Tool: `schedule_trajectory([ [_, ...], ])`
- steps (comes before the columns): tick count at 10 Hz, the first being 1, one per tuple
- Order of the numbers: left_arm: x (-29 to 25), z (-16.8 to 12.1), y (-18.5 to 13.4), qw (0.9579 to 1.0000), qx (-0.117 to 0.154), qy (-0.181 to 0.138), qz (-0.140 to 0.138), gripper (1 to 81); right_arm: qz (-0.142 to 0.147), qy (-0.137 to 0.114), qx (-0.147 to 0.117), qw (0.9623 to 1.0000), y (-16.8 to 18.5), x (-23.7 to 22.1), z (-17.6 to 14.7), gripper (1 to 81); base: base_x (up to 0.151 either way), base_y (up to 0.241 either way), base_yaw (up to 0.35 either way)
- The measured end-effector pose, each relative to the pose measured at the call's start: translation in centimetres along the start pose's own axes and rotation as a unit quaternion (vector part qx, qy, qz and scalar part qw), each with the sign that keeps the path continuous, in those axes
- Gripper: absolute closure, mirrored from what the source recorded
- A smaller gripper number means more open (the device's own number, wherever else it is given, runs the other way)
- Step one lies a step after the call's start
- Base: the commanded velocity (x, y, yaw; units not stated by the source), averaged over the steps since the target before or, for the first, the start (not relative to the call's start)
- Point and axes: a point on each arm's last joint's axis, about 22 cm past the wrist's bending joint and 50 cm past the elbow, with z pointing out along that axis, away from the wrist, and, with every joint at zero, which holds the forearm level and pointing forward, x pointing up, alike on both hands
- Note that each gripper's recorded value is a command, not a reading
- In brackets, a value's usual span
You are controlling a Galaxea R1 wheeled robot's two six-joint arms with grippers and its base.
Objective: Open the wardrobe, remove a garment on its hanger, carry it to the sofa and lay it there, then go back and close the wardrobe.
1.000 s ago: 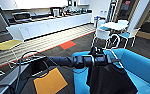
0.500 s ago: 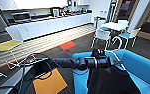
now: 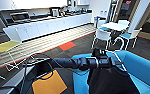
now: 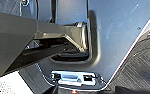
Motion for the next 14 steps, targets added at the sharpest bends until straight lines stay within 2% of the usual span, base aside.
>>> schedule_trajectory([
  [5, -0.2, 0.1, -1.1, 0.9999, 0.0, 0.0, -0.011, 81.1, 0.004, -0.006, 0.001, 1.0, 0.0, -0.6, 0.0, 1.0, 0.067, 0.0, 0.0],
  [9, -0.2, -0.3, -5.4, 0.9989, 0.005, 0.003, -0.046, 81.1, 0.018, -0.035, 0.0, 0.9992, -0.1, -2.9, -0.1, 1.0, 0.0, 0.0, 0.0],
  [12, 0.0, -0.2, -5.9, 0.9988, 0.005, 0.006, -0.048, 81.1, 0.018, -0.036, 0.0, 0.9992, -0.1, -2.9, -0.1, 1.0, 0.0, 0.0, 0.0],
  [14, 0.7, 0.1, -8.3, 0.9981, 0.023, 0.02, -0.054, 81.1, 0.018, -0.036, 0.0, 0.9992, 0.0, -2.9, -0.1, 1.0, 0.0, 0.0, 0.0],
])
